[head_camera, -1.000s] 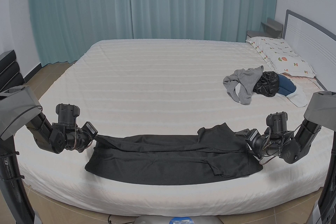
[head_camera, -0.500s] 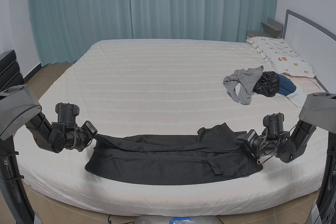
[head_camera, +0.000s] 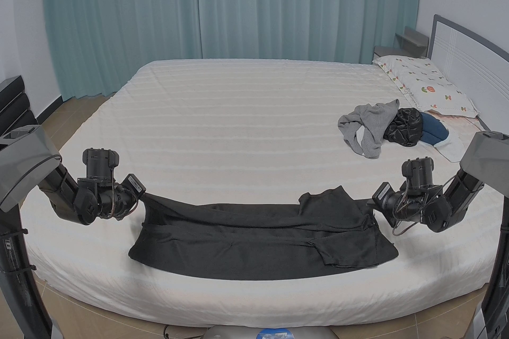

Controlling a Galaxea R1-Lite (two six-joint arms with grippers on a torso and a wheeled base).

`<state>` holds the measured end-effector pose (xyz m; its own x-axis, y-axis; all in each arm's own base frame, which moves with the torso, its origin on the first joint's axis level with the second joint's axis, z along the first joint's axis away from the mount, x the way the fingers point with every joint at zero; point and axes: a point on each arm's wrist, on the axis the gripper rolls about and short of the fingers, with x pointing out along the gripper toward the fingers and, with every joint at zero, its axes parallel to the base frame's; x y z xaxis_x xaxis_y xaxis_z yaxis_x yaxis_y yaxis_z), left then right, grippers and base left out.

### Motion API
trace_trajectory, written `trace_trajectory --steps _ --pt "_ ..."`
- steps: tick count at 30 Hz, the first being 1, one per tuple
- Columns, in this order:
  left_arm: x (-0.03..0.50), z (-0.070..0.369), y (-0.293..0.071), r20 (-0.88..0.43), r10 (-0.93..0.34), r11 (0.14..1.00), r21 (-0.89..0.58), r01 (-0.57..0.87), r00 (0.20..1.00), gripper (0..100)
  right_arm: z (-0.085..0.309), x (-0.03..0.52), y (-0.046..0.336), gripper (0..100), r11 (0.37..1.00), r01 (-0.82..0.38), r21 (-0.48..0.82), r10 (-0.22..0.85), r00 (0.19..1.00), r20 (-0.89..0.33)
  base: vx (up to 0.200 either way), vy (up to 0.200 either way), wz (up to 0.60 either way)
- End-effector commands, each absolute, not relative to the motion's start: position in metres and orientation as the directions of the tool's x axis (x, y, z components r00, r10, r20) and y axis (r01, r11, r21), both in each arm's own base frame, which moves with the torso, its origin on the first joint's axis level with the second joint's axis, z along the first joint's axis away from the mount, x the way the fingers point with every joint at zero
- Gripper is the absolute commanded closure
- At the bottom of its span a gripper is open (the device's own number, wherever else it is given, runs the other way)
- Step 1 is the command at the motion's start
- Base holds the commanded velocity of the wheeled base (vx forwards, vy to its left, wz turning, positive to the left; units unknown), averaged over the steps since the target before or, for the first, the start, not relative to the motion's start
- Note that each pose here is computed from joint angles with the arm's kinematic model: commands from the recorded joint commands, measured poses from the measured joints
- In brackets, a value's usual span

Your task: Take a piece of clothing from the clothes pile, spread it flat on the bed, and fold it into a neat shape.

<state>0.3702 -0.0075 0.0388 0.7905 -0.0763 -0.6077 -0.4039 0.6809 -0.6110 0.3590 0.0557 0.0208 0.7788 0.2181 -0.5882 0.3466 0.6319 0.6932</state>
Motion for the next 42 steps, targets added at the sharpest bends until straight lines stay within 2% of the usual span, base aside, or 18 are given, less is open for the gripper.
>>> trace_trajectory --steps 1,5,16,17,22,33,34,36,37,39,42 --pt "0.392 0.052 -0.007 -0.542 -0.071 0.68 -0.641 -0.357 0.837 100 0.048 0.381 0.047 100 0.606 0.282 0.744 0.201 0.85 -0.486 0.0 0.0 0.0" --pt "0.407 0.06 -0.006 -0.498 -0.035 0.677 -0.65 -0.346 0.866 100 0.061 0.395 0.042 100 0.585 0.25 0.771 0.191 0.882 -0.431 0.0 0.0 0.0" --pt "0.396 0.048 -0.01 -0.548 -0.038 0.683 -0.625 -0.379 0.836 100 0.034 0.369 0.046 100 0.615 0.319 0.721 0.227 0.804 -0.549 0.0 0.0 0.0" --pt "0.395 0.047 -0.011 -0.552 -0.04 0.684 -0.623 -0.38 0.833 100 0.031 0.364 0.048 0 0.622 0.317 0.716 0.244 0.79 -0.562 0.0 0.0 0.0" --pt "0.393 0.046 -0.015 -0.559 -0.049 0.688 -0.619 -0.378 0.828 100 0.025 0.347 0.061 0 0.64 0.301 0.707 0.31 0.741 -0.596 0.0 0.0 0.0" --pt "0.386 0.042 -0.027 -0.578 -0.075 0.701 -0.61 -0.37 0.812 100 0.014 0.352 0.071 0 0.715 0.233 0.659 0.329 0.72 -0.611 0.0 0.0 0.0" --pt "0.386 0.043 -0.028 -0.577 -0.076 0.701 -0.611 -0.368 0.813 100 0.01 0.354 0.072 0 0.737 0.211 0.642 0.332 0.715 -0.616 0.0 0.0 0.0" --pt "0.386 0.043 -0.028 -0.577 -0.076 0.701 -0.611 -0.368 0.813 100 0.01 0.354 0.072 0 0.738 0.21 0.642 0.332 0.715 -0.616 0.0 0.0 0.0" --pt "0.385 0.042 -0.028 -0.581 -0.074 0.703 -0.607 -0.371 0.811 100 0.001 0.355 0.073 0 0.771 0.181 0.61 0.333 0.702 -0.629 0.0 0.0 0.0" --pt "0.385 0.043 -0.028 -0.579 -0.074 0.703 -0.608 -0.37 0.812 100 -0.002 0.357 0.073 0 0.789 0.159 0.594 0.335 0.7 -0.631 0.0 0.0 0.0" --pt "0.384 0.044 -0.027 -0.577 -0.073 0.702 -0.609 -0.369 0.813 100 -0.004 0.36 0.075 0 0.791 0.123 0.599 0.366 0.689 -0.625 0.0 0.0 0.0"
